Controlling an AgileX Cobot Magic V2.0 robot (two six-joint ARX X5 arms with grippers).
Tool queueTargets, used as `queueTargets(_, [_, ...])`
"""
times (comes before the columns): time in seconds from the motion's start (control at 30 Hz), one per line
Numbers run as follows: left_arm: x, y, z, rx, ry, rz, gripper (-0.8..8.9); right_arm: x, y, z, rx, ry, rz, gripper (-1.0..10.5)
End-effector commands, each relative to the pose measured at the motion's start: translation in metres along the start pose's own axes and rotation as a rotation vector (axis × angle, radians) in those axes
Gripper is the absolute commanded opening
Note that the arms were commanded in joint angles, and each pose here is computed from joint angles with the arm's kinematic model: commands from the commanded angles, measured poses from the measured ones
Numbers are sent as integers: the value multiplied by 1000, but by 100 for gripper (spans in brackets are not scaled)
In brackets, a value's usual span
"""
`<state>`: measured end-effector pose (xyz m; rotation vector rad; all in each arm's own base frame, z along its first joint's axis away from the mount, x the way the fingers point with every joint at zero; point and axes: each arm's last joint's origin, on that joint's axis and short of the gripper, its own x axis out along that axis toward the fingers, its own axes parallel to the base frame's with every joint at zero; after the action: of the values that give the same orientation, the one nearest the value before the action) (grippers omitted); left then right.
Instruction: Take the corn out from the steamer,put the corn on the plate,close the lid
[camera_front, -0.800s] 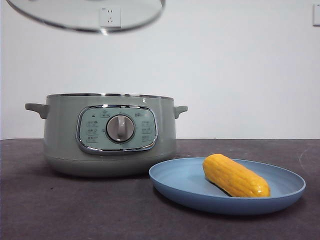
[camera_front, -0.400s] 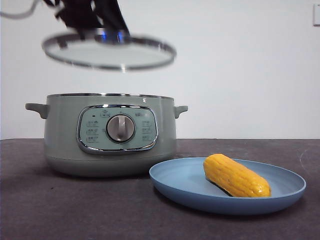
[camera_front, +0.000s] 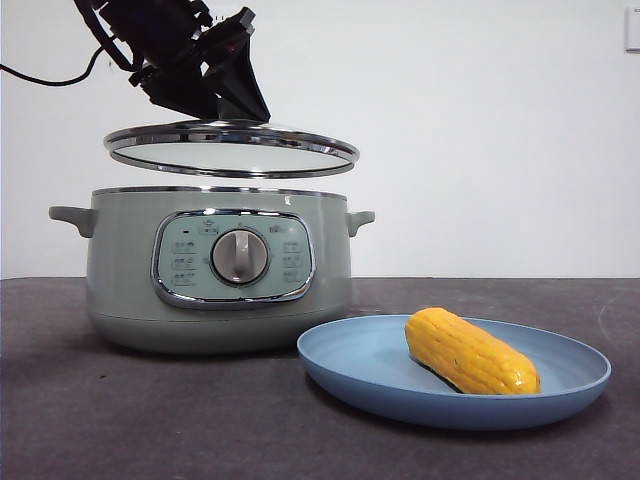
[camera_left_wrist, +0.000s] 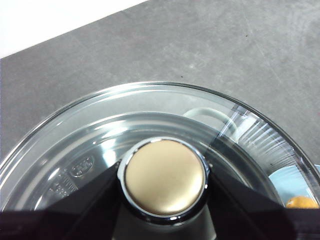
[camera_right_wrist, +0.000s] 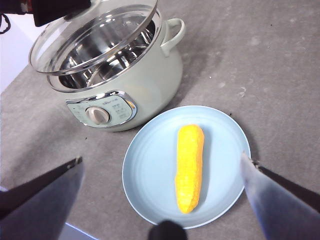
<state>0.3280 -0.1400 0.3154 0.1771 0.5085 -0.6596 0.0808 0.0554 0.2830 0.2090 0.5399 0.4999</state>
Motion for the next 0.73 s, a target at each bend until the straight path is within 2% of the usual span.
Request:
queueTargets(0.03, [-1,3,5,19,-38,7,-6,0,0,0,5,-5,-1,567])
queueTargets(0.73, [15,7,-10,13,69,14,-6,0,0,0,2,-6,-2,567])
